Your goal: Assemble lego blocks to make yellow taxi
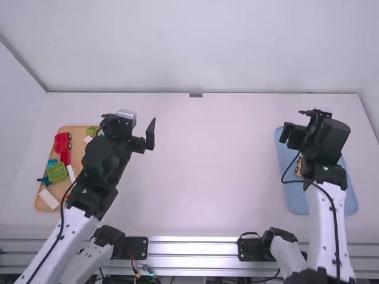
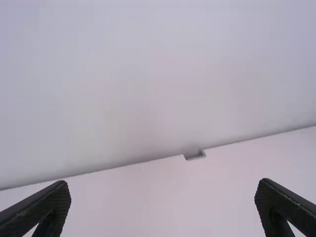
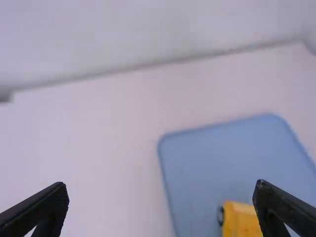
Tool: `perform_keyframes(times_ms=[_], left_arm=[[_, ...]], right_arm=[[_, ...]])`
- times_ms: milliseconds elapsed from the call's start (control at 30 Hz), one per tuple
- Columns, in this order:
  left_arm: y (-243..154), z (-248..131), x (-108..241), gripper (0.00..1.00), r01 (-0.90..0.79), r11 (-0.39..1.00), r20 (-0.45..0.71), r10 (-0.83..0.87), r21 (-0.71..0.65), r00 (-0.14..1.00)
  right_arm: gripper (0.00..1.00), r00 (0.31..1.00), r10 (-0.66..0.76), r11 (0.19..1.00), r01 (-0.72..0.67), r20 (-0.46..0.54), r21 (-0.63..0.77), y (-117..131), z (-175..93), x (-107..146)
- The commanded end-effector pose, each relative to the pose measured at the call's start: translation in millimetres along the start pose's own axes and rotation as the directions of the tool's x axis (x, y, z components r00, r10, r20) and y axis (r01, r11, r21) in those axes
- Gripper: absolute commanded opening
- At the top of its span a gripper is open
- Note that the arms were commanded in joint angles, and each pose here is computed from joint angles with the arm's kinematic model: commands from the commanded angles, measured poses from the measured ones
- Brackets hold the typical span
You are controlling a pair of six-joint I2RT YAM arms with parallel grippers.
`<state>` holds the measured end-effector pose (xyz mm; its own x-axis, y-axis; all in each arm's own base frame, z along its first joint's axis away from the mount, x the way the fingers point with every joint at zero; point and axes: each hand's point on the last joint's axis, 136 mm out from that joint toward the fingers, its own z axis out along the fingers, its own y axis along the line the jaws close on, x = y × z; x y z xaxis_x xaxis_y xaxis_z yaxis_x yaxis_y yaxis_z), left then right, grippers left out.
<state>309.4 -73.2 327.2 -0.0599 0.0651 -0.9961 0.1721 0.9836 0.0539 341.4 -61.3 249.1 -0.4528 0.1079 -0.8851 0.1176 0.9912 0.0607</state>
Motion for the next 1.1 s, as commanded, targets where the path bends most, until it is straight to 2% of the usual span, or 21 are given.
perform_keyframes(times_ms=[0,167,333,500,600,1067], left_arm=[[7,-17,-14,0.98,0.02,1.0,0.05,-0.019,-0.016,0.999],[14,-24,12,0.93,0.049,0.999,0.001,-0.049,-0.014,0.999],[23,-35,31,0.84,0.055,0.998,0.001,-0.055,-0.016,0.998],[45,-46,54,0.75,0.061,0.993,0.001,-0.061,-0.104,0.998],[60,-55,75,0.68,0.065,0.984,0.002,-0.066,-0.168,0.998],[53,-66,157,0.36,0.065,0.984,0.002,-0.066,-0.168,0.998]], right_arm=[[0.98,0.995,0.06,0.997,-0.057,0.076,-0.045,18,-19,-15],[0.92,0.991,-0.022,0.999,0.027,0.133,-0.035,28,-26,-15],[0.84,0.975,-0.072,0.996,0.081,0.212,-0.034,42,-36,-13],[0.76,0.953,-0.081,0.989,0.112,0.293,-0.092,62,-48,-10],[0.68,0.95,-0.08,0.989,0.113,0.301,-0.092,60,-53,7],[0.36,0.95,-0.08,0.989,0.113,0.301,-0.092,51,-52,92]])
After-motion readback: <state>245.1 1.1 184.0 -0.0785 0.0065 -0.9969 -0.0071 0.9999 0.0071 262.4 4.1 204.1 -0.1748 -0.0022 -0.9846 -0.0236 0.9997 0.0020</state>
